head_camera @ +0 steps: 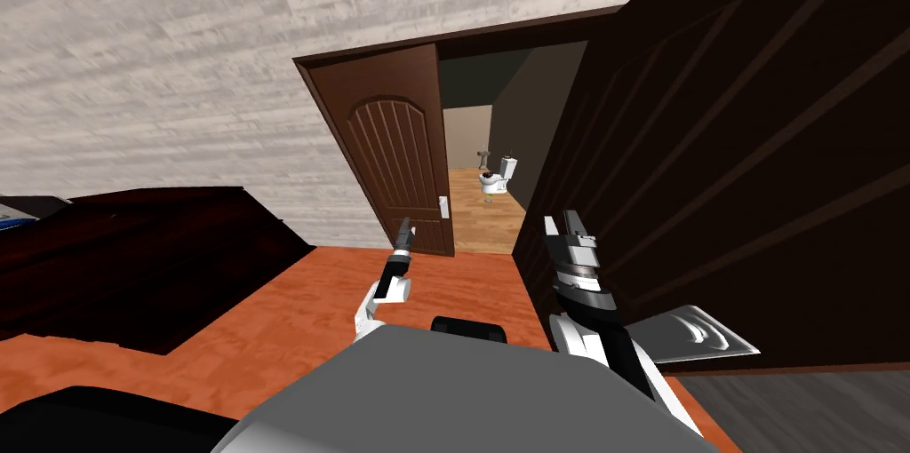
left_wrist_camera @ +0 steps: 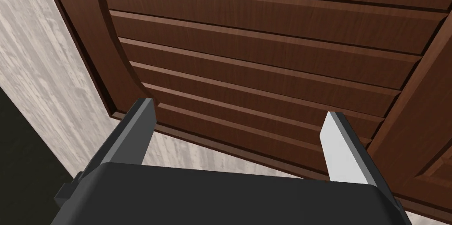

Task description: Pull the door open

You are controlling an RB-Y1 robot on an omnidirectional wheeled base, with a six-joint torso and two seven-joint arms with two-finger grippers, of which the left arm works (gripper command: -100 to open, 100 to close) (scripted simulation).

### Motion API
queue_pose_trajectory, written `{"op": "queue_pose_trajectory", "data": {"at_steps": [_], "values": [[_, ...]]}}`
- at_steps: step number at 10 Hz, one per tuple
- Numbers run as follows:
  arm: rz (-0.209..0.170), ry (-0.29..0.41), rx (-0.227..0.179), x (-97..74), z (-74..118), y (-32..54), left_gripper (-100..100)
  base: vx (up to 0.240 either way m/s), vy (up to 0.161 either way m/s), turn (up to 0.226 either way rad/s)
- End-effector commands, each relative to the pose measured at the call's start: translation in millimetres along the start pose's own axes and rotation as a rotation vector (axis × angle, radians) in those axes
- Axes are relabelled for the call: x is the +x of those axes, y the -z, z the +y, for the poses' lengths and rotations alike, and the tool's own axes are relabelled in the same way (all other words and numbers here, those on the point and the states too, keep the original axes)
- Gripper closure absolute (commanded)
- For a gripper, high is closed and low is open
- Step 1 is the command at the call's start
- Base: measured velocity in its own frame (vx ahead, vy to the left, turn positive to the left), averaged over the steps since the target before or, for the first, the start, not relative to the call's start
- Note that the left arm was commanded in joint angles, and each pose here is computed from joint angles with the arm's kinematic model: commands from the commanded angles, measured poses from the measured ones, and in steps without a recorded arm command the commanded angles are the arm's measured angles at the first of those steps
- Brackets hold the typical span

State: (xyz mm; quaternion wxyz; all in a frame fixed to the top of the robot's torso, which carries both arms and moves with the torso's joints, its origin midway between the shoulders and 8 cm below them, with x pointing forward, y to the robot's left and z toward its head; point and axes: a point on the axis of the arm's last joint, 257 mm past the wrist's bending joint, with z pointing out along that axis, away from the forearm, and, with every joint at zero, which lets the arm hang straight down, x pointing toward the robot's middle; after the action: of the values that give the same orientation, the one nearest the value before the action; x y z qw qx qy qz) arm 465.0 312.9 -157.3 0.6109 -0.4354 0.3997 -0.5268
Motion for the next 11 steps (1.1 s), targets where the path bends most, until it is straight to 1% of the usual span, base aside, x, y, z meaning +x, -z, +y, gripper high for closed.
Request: {"op": "queue_pose_trajectory", "data": {"at_steps": [1,2,3,5,7,8,11], "values": [[0.002,0.002,-0.040,0.3,18.9,-0.1,-100,0.166,-0.018,-0.071],[0.002,0.003,-0.054,0.6,25.8,-0.6,-100,0.161,-0.024,-0.050],[0.004,0.005,-0.081,1.5,39.1,-1.2,-100,0.159,-0.026,-0.063],[0.005,0.007,-0.108,2.4,52.2,-1.6,-100,0.140,-0.009,-0.047],[0.005,0.009,-0.133,3.4,64.3,-1.8,-100,0.087,0.010,-0.033],[0.006,0.012,-0.157,4.4,75.9,-1.6,-100,0.142,-0.012,-0.061],[0.007,0.015,-0.191,6.1,91.8,-1.1,-100,0.122,-0.014,-0.035]]}}
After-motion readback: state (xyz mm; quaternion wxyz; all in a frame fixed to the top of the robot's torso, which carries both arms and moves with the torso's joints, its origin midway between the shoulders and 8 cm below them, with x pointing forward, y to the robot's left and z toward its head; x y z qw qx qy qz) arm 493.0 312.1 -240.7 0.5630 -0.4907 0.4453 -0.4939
